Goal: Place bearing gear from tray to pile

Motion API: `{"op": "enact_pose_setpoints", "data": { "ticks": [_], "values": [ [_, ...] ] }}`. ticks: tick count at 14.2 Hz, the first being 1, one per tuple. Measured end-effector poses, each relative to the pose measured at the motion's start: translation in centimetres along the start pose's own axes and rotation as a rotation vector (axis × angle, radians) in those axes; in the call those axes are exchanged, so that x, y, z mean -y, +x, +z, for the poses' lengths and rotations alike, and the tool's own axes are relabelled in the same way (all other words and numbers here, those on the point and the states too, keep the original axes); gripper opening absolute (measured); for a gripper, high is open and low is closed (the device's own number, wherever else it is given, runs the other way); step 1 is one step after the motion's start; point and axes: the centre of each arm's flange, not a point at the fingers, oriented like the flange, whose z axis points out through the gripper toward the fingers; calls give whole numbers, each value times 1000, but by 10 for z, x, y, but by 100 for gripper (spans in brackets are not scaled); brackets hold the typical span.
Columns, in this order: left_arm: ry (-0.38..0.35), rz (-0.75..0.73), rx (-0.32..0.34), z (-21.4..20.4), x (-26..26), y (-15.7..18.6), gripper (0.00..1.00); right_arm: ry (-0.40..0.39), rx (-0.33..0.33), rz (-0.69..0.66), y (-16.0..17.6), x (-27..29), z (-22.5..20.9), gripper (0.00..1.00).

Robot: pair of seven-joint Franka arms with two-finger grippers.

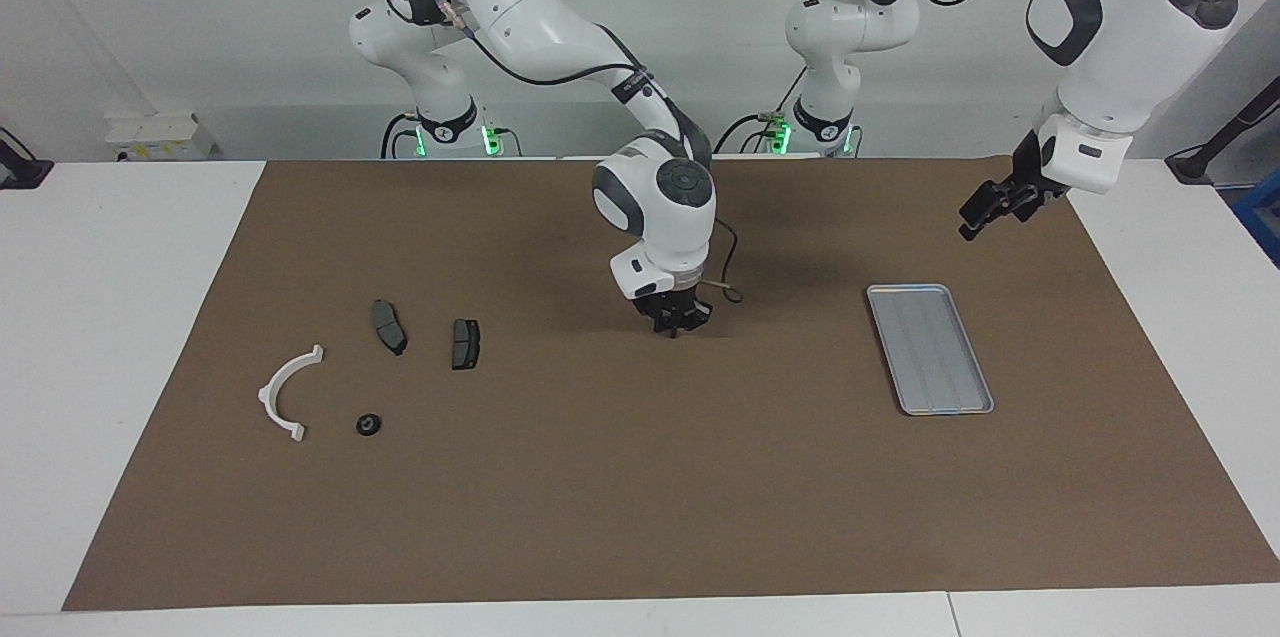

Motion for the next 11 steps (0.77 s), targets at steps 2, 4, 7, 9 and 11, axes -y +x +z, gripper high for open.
{"op": "enact_pose_setpoints", "data": {
  "ticks": [2, 4, 7, 9, 11],
  "values": [
    [-1, 0, -4, -2, 0, -1, 100, 0, 1, 1, 0, 0, 0, 20],
    [-5, 3, -23, -14, -1, -4, 100, -8, 5, 2, 1, -1, 0, 20],
    [-2, 8, -15, -53, 1, -19, 100, -66, 30, -20, 24, -12, -17, 20],
    [-3, 10, -21, -74, 1, -27, 100, -75, 49, -80, 73, -35, -52, 20],
    [0, 12, -10, -75, 1, -30, 100, -52, 62, -193, 140, -83, -84, 20]
  ]
}}
